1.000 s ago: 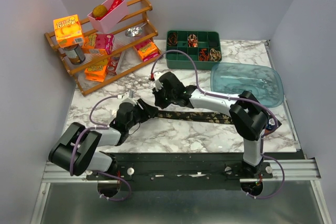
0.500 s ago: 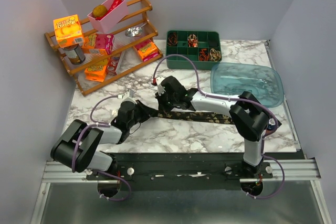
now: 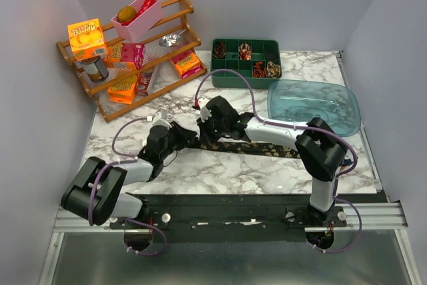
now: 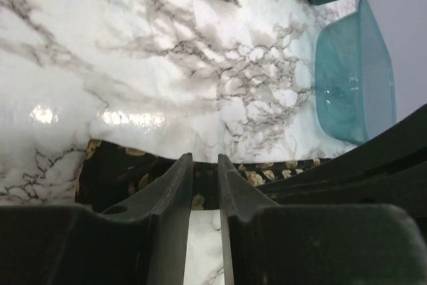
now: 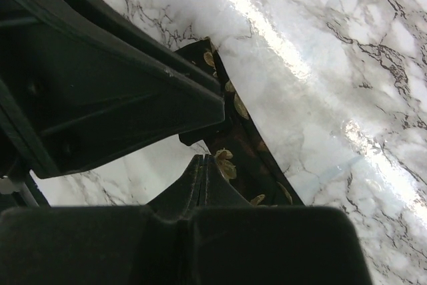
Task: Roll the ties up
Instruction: Roll the tie at the center of the board.
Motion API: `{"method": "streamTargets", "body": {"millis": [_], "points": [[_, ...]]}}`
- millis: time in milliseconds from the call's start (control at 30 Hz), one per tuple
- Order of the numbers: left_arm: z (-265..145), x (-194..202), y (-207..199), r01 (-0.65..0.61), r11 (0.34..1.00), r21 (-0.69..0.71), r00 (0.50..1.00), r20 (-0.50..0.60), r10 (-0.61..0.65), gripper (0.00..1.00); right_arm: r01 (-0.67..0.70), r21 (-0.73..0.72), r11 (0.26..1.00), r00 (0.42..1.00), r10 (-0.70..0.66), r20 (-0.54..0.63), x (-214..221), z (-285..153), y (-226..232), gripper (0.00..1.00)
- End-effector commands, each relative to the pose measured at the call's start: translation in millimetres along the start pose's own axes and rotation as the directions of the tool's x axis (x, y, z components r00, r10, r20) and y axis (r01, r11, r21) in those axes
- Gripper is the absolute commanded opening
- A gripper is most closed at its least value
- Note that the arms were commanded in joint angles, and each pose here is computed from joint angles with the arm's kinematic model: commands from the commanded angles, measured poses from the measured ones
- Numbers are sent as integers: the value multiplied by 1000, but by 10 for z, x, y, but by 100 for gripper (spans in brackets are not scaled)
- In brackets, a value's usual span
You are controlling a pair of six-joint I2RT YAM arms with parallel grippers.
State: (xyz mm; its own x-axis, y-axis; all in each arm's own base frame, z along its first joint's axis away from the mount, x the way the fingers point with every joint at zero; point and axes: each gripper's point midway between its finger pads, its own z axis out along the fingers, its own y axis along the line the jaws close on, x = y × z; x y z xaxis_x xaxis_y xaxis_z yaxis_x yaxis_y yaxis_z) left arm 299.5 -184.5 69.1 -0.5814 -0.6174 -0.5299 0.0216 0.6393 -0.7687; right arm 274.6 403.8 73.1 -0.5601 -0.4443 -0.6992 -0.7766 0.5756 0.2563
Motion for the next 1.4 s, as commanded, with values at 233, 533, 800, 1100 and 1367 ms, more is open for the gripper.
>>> {"method": "streamTargets", "body": {"millis": [233, 533, 800, 1100, 1367], "points": [[-72, -274, 127, -21, 998, -60, 999, 46, 24, 29, 19, -99, 995, 999, -14, 49, -229, 60, 204, 1], [-113, -295, 229, -13, 998, -65, 999, 33, 15, 38, -8, -97, 995, 1000, 6, -23, -14, 333, 140, 1], [-154, -212, 275, -34, 998, -45, 999, -15, 33, 67, -12, 4, 1000, 995, 13, -95, 297, 512, -100, 1], [-93, 67, 395, 14, 1000, -12, 996, -92, -15, 63, -20, 18, 1000, 992, 22, -121, 412, 558, -150, 1], [-42, 228, 497, 77, 997, -6, 990, -117, -77, 42, -23, -4, 1000, 993, 22, -115, 370, 560, -113, 1]]}}
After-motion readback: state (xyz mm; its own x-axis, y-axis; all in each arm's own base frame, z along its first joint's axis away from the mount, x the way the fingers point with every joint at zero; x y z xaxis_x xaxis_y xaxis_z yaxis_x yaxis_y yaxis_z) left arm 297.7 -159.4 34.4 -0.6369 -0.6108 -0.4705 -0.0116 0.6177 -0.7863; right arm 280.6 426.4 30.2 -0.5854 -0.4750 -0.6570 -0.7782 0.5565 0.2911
